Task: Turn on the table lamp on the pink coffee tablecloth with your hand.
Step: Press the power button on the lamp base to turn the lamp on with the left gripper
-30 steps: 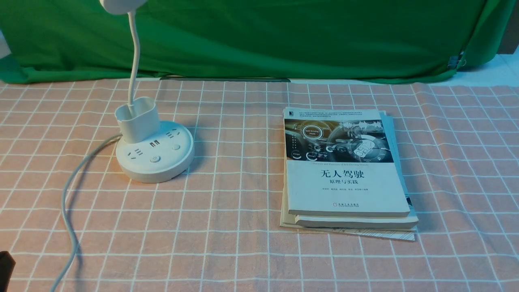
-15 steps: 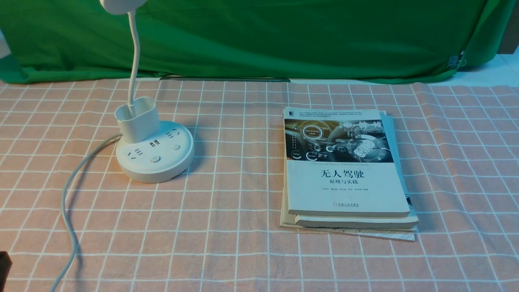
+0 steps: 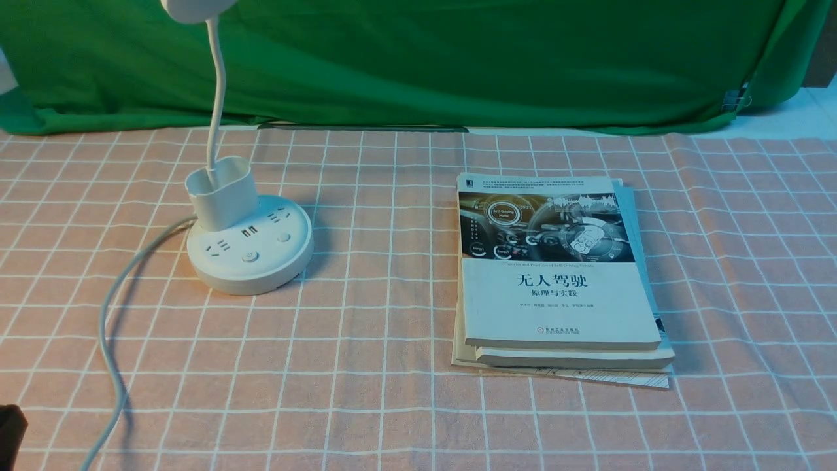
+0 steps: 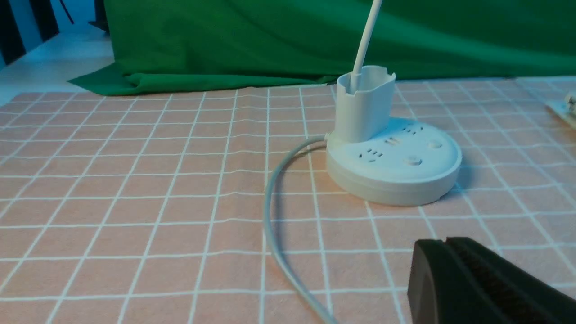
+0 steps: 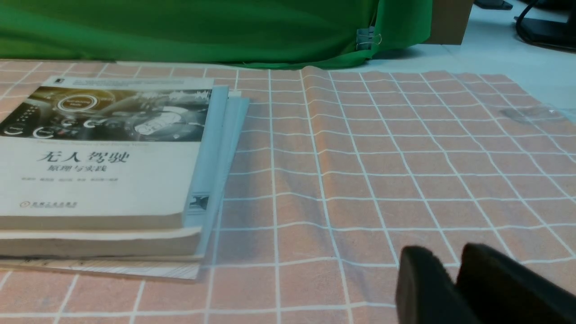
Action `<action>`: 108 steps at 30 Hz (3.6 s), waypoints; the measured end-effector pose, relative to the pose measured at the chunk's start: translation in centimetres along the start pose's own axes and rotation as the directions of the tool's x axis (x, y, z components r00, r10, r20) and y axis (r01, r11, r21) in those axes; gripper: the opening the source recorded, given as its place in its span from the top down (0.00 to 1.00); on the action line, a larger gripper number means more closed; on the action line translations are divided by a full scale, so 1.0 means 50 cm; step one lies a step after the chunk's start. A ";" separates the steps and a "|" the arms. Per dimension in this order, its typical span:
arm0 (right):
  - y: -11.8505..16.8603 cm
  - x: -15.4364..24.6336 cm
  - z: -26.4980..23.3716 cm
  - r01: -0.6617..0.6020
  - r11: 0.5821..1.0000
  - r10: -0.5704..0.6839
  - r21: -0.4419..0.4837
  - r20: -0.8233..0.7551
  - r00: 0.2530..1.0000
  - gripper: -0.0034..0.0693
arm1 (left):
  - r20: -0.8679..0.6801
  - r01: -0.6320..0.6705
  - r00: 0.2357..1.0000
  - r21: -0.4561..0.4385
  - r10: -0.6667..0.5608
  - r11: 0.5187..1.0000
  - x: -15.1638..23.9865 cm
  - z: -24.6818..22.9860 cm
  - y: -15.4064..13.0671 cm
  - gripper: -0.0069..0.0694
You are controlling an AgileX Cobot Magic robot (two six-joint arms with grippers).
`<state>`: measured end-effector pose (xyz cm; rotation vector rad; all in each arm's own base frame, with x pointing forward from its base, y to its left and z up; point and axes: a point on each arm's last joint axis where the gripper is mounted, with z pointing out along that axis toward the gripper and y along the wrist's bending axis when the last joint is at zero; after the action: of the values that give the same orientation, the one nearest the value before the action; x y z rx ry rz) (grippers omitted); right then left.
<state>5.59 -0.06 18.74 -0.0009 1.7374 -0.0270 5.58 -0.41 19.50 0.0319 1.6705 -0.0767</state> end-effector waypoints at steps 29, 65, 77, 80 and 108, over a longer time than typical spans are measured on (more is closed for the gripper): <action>0.000 0.000 0.000 0.000 1.000 0.000 0.000 -0.001 1.000 0.63 | 0.251 0.141 0.957 0.035 -0.145 0.989 -0.318 0.018 -0.008 0.88; 0.000 0.000 0.000 0.000 1.000 0.000 0.000 -0.001 1.000 0.63 | -0.824 0.052 0.565 0.082 0.038 0.995 -0.047 0.721 -0.169 0.88; 0.000 0.000 0.000 0.000 1.000 0.000 0.000 -0.001 1.000 0.63 | -0.829 0.059 0.558 0.073 0.028 0.996 -0.031 0.736 -0.172 0.88; 0.000 0.000 0.000 0.000 1.000 0.000 0.000 -0.001 1.000 0.63 | -0.835 0.055 0.549 0.078 0.035 0.995 -0.028 0.737 -0.172 0.88; 0.000 0.000 0.000 0.000 1.000 0.000 0.000 0.000 1.000 0.63 | -0.710 0.153 0.702 0.072 -0.057 0.986 -0.128 0.689 -0.174 0.88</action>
<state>5.59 -0.06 18.74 -0.0009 1.7373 -0.0270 39.83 -11.30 22.72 0.0670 2.4483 -0.2894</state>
